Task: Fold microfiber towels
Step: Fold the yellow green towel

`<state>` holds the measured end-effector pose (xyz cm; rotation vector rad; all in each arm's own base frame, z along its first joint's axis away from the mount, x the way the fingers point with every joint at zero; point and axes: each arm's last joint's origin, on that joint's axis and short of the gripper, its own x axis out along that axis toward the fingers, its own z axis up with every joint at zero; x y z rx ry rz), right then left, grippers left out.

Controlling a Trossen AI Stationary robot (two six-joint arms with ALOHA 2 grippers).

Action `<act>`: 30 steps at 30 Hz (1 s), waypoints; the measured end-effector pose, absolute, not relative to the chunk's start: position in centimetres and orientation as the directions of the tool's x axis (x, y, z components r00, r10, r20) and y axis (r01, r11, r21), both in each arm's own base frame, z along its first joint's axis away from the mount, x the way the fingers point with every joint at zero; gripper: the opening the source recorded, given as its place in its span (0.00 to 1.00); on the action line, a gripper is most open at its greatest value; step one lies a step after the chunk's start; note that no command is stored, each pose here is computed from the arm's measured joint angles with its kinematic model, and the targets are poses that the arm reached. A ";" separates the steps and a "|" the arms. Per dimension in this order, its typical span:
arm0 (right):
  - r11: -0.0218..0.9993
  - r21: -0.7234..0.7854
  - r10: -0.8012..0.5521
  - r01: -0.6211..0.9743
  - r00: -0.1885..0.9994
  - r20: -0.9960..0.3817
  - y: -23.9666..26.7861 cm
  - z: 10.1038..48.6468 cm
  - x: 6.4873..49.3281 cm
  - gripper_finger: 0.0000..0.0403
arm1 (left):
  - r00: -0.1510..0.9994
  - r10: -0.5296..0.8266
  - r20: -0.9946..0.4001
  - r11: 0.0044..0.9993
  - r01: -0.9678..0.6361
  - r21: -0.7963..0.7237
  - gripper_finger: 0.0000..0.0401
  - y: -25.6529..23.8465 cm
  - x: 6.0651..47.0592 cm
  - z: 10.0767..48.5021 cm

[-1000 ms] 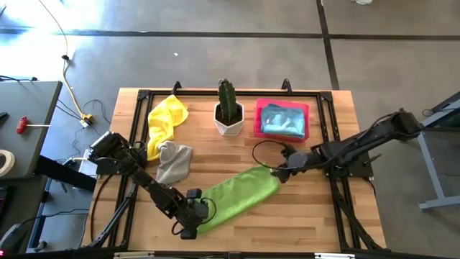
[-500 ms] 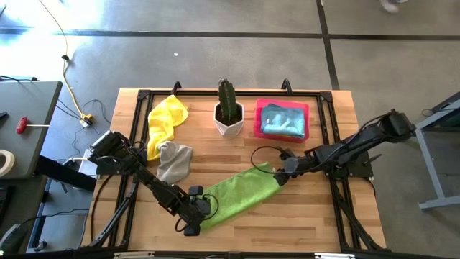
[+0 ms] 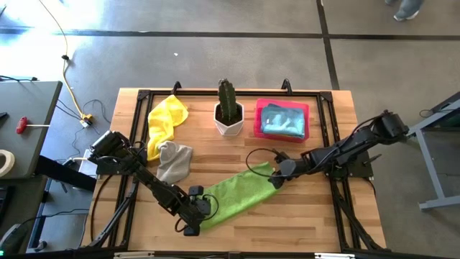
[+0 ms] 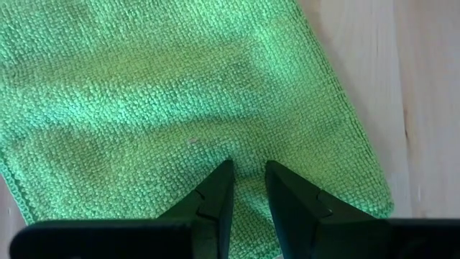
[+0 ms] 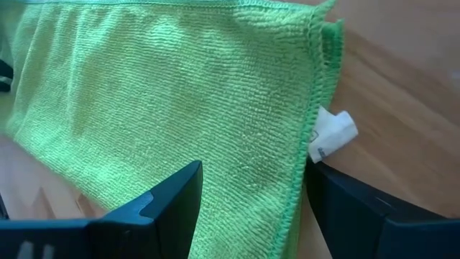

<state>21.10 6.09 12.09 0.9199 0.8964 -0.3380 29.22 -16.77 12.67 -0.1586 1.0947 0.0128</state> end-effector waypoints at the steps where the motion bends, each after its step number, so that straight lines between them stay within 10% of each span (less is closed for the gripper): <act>1: 0.588 0.542 0.109 0.601 0.605 -0.789 6.2 12.1 21.1 0.59 | 0.460 -0.068 -0.886 0.989 -0.089 -0.122 0.19 -16.8 29.2 12.7; 9: 0.600 0.532 0.109 0.598 0.598 -0.794 6.6 11.4 21.4 0.51 | 0.461 -0.066 -0.885 0.989 -0.089 -0.120 0.19 -16.8 29.2 12.7; 20: 0.610 0.523 0.118 0.595 0.585 -0.802 6.6 11.2 21.3 0.03 | 0.484 -0.021 -0.875 0.989 -0.116 -0.088 0.19 -16.7 29.3 12.7; 30: 0.628 0.408 0.119 0.663 0.436 -0.892 6.8 12.4 21.6 0.01 | 0.493 -0.007 -0.870 0.993 -0.102 -0.066 0.19 -17.2 30.1 14.3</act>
